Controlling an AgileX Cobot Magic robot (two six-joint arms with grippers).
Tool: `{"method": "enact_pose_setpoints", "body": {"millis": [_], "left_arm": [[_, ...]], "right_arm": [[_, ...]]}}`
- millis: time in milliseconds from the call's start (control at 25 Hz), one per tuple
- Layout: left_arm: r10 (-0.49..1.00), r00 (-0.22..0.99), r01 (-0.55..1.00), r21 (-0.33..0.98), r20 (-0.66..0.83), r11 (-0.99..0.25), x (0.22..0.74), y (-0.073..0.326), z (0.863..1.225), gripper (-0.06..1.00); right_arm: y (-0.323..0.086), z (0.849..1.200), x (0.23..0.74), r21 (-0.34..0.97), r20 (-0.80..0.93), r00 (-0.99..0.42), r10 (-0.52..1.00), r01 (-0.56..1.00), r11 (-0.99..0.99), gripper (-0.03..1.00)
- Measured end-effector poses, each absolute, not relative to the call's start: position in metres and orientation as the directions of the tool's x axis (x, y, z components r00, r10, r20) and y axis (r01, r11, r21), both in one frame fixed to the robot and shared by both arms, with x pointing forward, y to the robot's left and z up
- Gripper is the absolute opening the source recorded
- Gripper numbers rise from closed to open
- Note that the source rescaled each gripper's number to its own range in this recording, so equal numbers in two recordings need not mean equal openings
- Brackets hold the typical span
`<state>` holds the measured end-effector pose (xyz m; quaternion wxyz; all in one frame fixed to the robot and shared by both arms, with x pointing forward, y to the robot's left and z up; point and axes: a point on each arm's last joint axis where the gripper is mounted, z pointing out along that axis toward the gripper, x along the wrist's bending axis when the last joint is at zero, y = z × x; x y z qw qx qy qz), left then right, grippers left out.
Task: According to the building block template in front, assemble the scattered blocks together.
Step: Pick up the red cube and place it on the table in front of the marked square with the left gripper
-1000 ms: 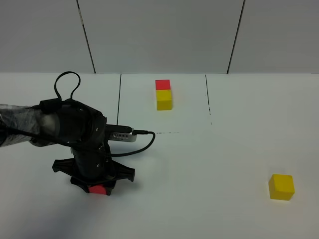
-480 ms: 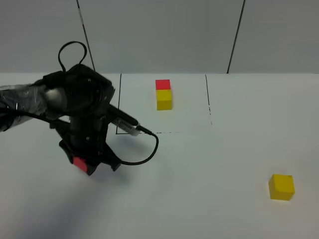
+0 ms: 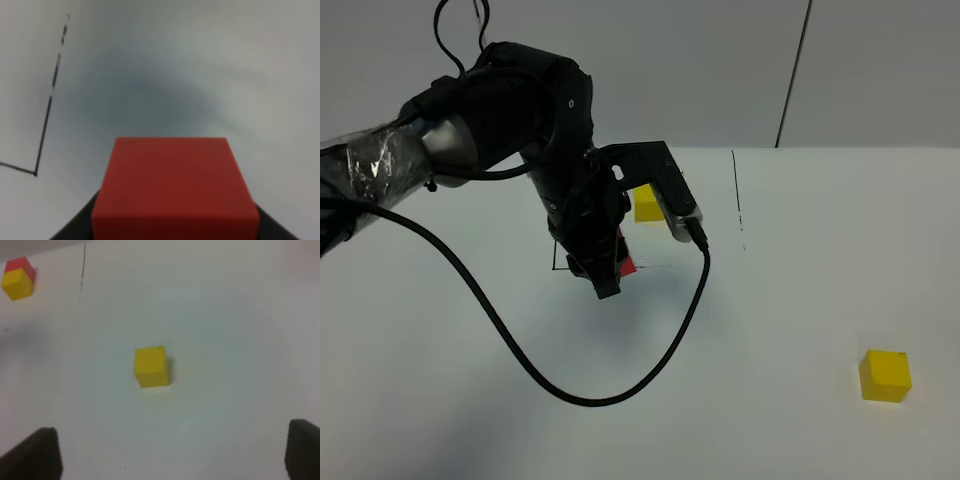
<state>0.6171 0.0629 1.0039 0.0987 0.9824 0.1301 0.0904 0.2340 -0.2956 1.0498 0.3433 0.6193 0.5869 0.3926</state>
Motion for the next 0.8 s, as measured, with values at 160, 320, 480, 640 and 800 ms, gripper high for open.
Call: {"method": "enact_pose_setpoints", "body": {"millis": [160,320,480,640,800], "left_arm": [[0.228,0.955,0.187,0.214,0.188,-0.959,0.617,0.051,0.999,0.00],[0.189,0.963,0.155,0.179,0.192,-0.972,0.618,0.038,0.983,0.00],[0.155,0.969,0.123,0.166,0.191,-0.978,0.619,0.021,0.970,0.00],[0.133,0.974,0.105,0.156,0.182,-0.982,0.623,0.005,0.959,0.00],[0.105,0.982,0.085,0.131,0.160,-0.988,0.625,-0.008,0.946,0.00]], "right_arm": [[-0.296,1.050,0.234,0.886,0.084,0.003,0.996,0.457,-0.076,0.78],[-0.296,1.050,0.234,0.886,0.084,0.003,0.996,0.457,-0.076,0.78],[-0.296,1.050,0.234,0.886,0.084,0.003,0.996,0.457,-0.076,0.78],[-0.296,1.050,0.234,0.886,0.084,0.003,0.996,0.457,-0.076,0.78],[-0.296,1.050,0.234,0.886,0.083,0.003,0.997,0.457,-0.075,0.78]]}}
